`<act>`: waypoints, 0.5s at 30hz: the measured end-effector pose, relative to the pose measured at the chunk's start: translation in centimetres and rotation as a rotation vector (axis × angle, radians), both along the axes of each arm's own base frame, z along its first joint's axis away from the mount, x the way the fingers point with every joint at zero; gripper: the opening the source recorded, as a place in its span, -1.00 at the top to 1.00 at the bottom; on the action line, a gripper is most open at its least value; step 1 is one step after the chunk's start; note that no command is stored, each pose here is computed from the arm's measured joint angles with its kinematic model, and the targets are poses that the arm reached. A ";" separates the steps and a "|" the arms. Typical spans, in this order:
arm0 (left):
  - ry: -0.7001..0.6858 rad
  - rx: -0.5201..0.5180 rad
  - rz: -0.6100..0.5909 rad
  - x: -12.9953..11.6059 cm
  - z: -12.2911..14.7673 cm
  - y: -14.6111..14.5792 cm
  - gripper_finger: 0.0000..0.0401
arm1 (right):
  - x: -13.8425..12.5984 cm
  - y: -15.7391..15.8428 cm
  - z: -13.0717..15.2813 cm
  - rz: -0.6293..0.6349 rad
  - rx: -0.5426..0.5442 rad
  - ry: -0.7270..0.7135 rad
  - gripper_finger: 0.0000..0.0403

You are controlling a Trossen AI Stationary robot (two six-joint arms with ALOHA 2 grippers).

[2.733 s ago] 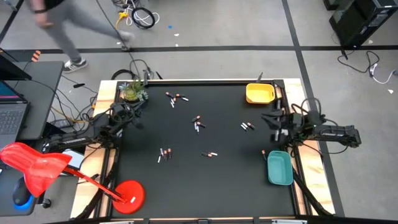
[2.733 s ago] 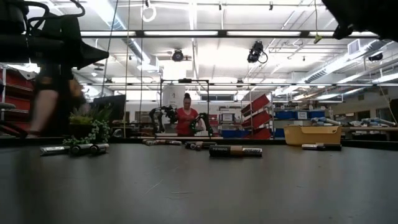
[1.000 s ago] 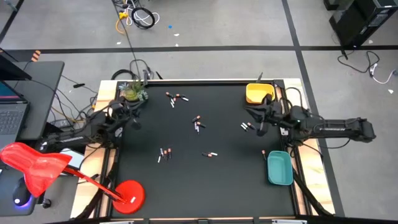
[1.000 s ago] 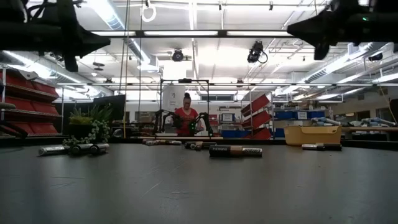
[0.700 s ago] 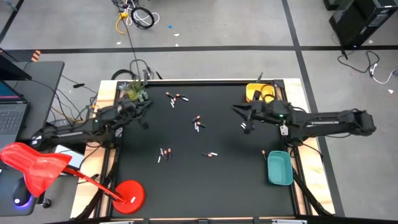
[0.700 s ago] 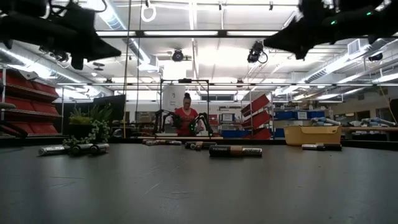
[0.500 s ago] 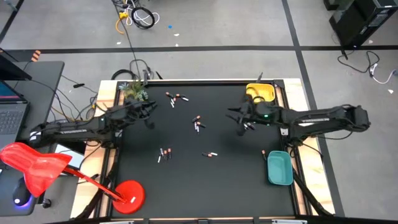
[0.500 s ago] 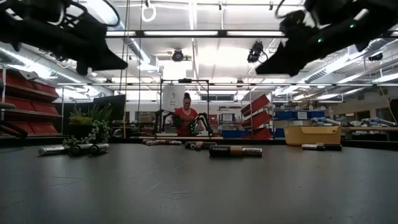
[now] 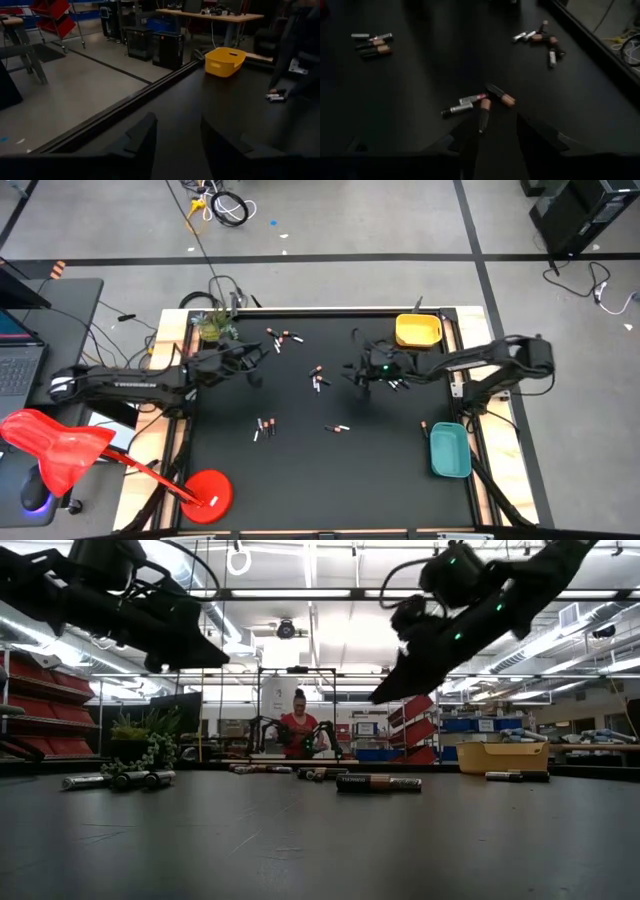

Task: Sort batteries
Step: Put the black battery into the yellow bin

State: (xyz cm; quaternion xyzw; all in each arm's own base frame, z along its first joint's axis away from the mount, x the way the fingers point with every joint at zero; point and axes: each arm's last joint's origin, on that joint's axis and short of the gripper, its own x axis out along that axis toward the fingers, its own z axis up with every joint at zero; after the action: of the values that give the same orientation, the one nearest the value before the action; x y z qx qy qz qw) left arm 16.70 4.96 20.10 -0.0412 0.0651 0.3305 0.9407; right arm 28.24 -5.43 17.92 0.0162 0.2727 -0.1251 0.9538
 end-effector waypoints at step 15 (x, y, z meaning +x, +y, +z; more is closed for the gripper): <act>-0.011 -0.025 0.005 0.9 -0.6 0.2 0.22 | 5.3 0.3 -4.7 0.062 -0.024 0.069 0.27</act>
State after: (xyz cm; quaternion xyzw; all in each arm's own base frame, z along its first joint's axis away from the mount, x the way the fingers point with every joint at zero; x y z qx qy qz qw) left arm 17.58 5.15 19.49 -0.0549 0.0639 0.3316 0.9396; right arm 33.49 -5.12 13.23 -0.0081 0.3044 -0.0993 0.9473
